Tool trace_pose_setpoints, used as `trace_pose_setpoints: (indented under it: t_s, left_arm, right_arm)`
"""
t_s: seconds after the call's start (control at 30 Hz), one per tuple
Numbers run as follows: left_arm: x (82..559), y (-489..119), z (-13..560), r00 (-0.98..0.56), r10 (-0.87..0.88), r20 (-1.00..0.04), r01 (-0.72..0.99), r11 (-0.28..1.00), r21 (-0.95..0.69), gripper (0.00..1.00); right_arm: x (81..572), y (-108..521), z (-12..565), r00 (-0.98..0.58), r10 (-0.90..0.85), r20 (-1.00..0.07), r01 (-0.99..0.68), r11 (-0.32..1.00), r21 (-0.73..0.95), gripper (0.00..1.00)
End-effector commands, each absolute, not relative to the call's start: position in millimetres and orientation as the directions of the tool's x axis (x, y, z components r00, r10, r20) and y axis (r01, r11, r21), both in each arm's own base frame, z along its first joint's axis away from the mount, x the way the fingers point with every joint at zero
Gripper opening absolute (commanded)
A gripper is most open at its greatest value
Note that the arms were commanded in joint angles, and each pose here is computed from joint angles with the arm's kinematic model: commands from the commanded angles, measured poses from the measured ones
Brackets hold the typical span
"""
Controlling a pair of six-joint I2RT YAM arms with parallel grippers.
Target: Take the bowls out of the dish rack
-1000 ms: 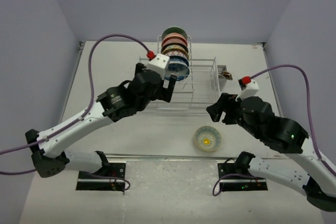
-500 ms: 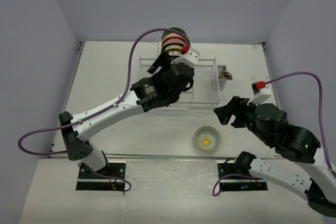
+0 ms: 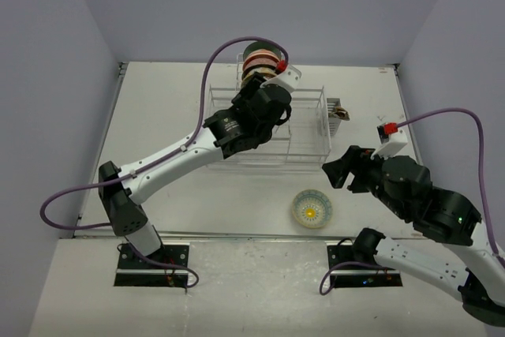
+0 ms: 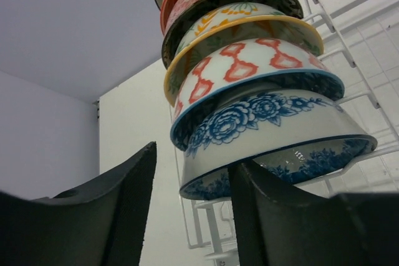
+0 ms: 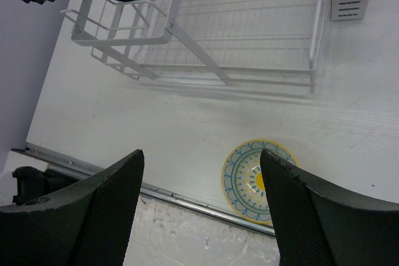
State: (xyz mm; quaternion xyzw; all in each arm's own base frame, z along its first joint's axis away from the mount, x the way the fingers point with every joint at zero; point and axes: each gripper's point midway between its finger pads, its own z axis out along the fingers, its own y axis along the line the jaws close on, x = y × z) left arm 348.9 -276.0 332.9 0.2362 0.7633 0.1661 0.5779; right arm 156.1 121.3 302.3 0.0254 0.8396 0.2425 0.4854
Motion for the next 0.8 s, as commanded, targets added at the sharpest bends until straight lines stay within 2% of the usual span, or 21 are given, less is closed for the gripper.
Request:
trace_pose_setpoints:
  t_s: [0.0,0.07,0.23,0.27,0.33,0.43,0.77]
  left_arm:
    - [361.3,-287.7,344.0,-0.173,0.495,-0.852,0.167,0.867,0.47,0.48]
    - [364.7,-290.0,340.1,-0.177,0.484,-0.857,0.163,0.873,0.46,0.4]
    - [365.5,-289.7,338.4,-0.176,0.458,-0.871,0.144,0.887,0.438,0.27]
    - [365.3,-288.9,338.8,-0.175,0.456,-0.873,0.141,0.889,0.436,0.21]
    - [365.1,-287.2,338.8,-0.172,0.455,-0.874,0.134,0.89,0.436,0.16]
    - [365.0,-284.2,342.7,-0.161,0.445,-0.881,0.116,0.895,0.431,0.01]
    - [356.9,-273.5,360.6,-0.132,0.383,-0.914,0.103,0.923,0.372,0.0]
  right_arm:
    - [161.1,116.0,310.3,-0.494,0.283,-0.822,-0.183,0.891,0.416,0.76]
    - [161.6,115.5,310.0,-0.491,0.277,-0.826,-0.185,0.893,0.41,0.76]
    - [161.8,117.5,306.3,-0.5,0.261,-0.825,-0.189,0.897,0.399,0.76]
    - [161.9,118.1,306.3,-0.501,0.261,-0.825,-0.19,0.897,0.399,0.76]
    - [162.1,117.9,306.9,-0.5,0.262,-0.826,-0.19,0.897,0.4,0.76]
    - [162.0,118.2,307.2,-0.499,0.264,-0.826,-0.192,0.895,0.402,0.76]
    - [163.1,120.8,308.1,-0.496,0.263,-0.827,-0.199,0.893,0.404,0.76]
